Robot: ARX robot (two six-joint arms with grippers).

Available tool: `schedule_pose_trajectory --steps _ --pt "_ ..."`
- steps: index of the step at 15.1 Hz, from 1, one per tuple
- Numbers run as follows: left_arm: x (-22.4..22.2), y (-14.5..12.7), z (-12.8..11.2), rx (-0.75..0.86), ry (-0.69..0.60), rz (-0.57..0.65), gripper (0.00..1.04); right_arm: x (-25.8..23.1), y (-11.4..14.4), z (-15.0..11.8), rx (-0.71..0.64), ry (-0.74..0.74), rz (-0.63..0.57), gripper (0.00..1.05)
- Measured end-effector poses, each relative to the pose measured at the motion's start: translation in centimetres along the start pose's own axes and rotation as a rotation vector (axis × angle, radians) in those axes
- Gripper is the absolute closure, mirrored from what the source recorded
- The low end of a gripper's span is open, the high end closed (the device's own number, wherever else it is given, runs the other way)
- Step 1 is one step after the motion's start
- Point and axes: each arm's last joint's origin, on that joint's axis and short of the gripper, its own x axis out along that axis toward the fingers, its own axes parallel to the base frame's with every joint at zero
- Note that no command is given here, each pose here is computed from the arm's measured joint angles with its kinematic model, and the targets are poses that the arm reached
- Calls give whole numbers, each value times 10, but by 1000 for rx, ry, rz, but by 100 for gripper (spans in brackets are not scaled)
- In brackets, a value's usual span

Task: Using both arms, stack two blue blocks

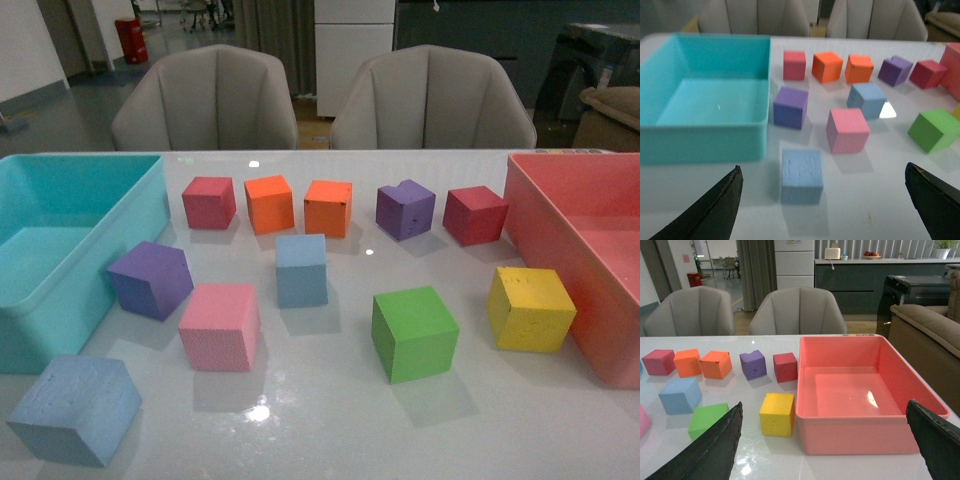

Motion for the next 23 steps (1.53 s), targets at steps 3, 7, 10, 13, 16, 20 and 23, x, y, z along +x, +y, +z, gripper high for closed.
schedule_pose_trajectory --steps 3,7,10,13,16,20,23 --pt "-4 -11 26 19 -75 -108 7 0 0 0 0 0 0 6" --pt "47 -17 29 32 2 -55 7 0 0 0 0 0 0 6" --pt "107 -17 15 43 154 8 7 0 0 0 0 0 0 6" --pt "136 -8 -27 26 378 51 7 0 0 0 0 0 0 6" --pt "150 8 -34 -27 406 88 7 0 0 0 0 0 0 6" --pt "152 14 -36 -95 435 77 7 0 0 0 0 0 0 6" --pt "154 11 -34 -90 411 64 7 0 0 0 0 0 0 6"
